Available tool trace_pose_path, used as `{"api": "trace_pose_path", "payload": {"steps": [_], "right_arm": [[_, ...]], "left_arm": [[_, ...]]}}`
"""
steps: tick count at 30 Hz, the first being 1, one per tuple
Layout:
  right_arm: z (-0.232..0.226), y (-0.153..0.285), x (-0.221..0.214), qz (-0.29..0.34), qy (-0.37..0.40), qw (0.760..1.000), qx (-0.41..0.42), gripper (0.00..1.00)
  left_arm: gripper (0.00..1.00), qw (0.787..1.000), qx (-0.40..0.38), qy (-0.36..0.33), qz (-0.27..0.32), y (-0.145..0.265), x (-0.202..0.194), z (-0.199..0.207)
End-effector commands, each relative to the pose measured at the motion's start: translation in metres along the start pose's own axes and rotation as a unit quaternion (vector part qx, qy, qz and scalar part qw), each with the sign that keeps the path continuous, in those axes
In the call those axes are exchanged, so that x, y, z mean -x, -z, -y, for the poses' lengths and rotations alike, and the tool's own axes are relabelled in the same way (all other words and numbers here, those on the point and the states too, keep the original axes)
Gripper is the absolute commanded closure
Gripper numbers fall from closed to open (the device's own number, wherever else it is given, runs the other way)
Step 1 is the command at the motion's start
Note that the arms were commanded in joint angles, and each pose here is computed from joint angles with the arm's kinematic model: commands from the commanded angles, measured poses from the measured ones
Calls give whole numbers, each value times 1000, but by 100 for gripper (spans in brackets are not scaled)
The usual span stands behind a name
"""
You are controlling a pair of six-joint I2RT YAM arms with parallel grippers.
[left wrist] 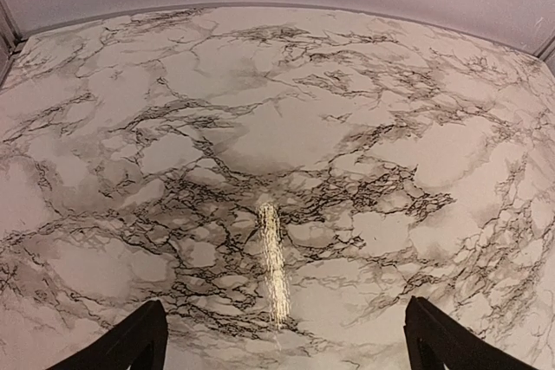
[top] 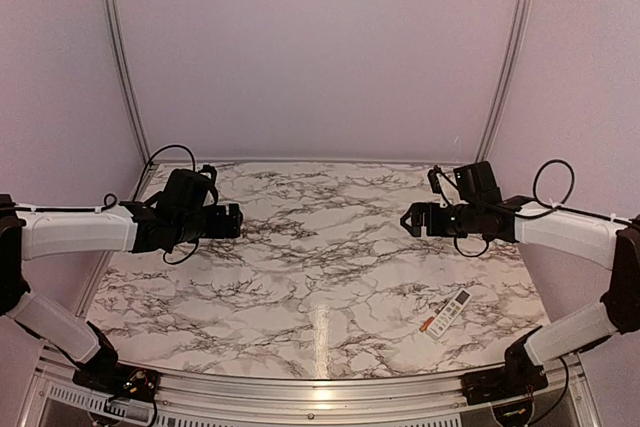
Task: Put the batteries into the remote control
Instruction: Move the remote control to the center of the board.
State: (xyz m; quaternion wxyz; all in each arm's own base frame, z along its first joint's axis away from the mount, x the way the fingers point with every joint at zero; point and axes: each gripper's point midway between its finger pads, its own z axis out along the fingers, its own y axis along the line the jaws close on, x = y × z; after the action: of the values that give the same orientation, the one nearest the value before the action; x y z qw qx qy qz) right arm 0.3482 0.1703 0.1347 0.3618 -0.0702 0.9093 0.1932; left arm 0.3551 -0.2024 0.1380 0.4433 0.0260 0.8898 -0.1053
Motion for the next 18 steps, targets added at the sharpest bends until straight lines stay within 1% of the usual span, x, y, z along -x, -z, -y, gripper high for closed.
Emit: {"api": "trace_pose_path", "payload": {"steps": [1,7,14,16,18], "right_arm": [[1,36,-5,-20,-45,998,-27,1],[13,69,-51,-92,-121,986,-68,6],[29,111,-84,-142,-180,964,-133,10],[31,118,-93,-152,-196,958,-144,12],[34,122,-102,-166,-212,950,-156,13]], "left_arm": [[1,1000,2,7,12,1,11,8],[1,999,3,20,30,7,15,15],[1,998,4,36,45,12,15,17],[1,998,3,37,43,13,11,17],[1,997,-3,45,57,15,16,19]]}}
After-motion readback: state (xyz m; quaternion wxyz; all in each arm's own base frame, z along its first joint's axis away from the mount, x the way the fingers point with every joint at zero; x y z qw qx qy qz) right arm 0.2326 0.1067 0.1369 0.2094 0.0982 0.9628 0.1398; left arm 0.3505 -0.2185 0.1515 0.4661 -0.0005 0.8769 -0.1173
